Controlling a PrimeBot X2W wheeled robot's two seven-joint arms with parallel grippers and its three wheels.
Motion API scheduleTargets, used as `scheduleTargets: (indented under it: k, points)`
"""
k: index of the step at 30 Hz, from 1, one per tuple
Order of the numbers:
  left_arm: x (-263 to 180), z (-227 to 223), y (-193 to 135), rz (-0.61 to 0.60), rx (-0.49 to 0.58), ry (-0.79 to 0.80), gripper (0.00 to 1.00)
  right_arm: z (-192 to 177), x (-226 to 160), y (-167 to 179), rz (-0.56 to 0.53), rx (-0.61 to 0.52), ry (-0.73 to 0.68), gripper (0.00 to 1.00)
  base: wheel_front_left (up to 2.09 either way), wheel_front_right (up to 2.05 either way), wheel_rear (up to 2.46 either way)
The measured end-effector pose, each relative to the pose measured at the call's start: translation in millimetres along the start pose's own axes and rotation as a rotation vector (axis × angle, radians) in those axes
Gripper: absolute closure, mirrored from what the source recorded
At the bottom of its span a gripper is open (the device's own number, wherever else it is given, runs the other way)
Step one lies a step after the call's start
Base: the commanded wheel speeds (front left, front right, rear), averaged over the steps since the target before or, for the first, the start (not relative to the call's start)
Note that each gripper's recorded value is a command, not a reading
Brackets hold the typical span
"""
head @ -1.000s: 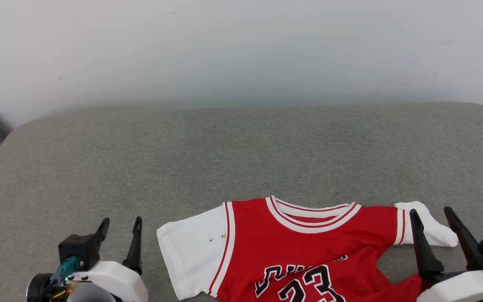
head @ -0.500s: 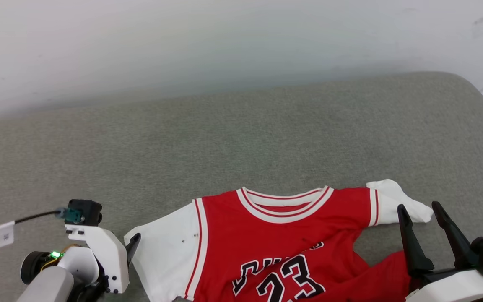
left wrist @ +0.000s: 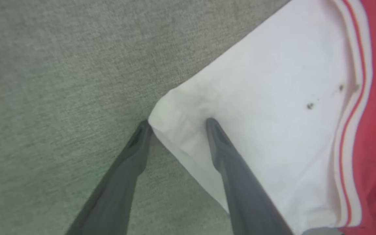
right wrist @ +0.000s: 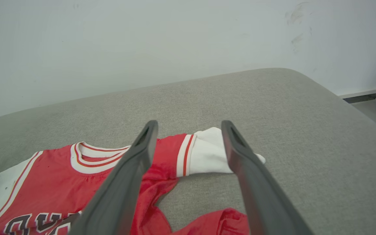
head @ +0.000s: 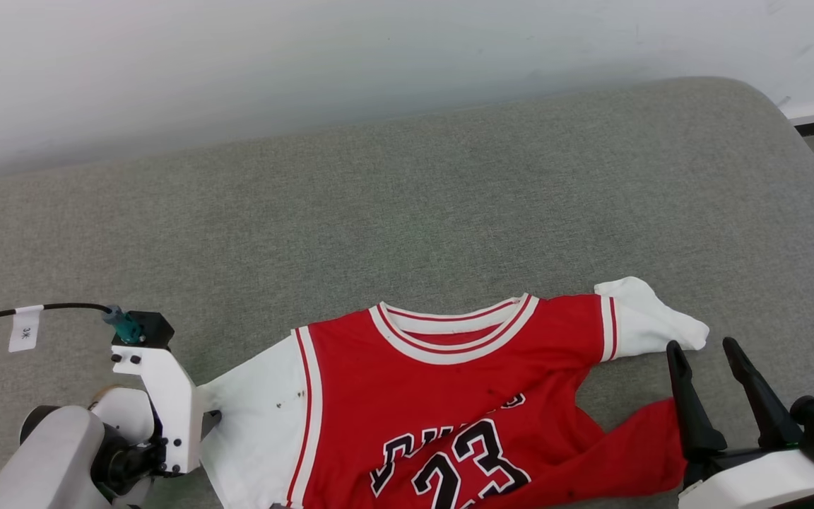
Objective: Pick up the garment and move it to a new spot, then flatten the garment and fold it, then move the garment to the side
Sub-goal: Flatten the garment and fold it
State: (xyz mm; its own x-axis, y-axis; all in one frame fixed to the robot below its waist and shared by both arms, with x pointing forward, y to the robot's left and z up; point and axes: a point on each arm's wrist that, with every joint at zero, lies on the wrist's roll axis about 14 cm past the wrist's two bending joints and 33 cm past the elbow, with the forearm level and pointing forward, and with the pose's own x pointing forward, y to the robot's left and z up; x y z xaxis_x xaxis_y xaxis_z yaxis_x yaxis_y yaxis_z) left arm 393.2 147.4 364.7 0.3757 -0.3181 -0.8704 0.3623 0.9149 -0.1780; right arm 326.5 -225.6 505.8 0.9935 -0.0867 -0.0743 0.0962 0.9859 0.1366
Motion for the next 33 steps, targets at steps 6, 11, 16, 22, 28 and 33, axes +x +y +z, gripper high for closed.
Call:
scheduleTargets:
  k: [6,11,16,22,28,33]
  points:
    - [1,0,-11,-0.018,-0.027,-0.047,1.0,-1,3,-6,-0.016,0.015,0.02,0.0,0.0,0.0,0.0]
    - [-7,8,-6,0.016,-0.068,-0.175,1.0,-13,10,-23,-0.047,0.048,0.107,0.0,0.0,0.0,0.0]
    - [-24,28,-5,0.043,-0.085,-0.336,1.0,-47,10,-66,-0.129,0.087,0.339,0.0,0.0,0.0,0.0]
    - [-43,46,-10,0.051,-0.064,-0.464,1.0,-68,27,-97,-0.173,0.123,0.605,0.0,0.0,0.0,0.0]
    - [-49,58,-15,0.048,-0.047,-0.526,1.0,-80,57,-93,-0.153,0.145,0.777,0.0,0.0,0.0,0.0]
    - [-49,62,-10,0.063,-0.056,-0.547,1.0,-99,78,-85,-0.142,0.146,0.882,0.0,0.0,0.0,0.0]
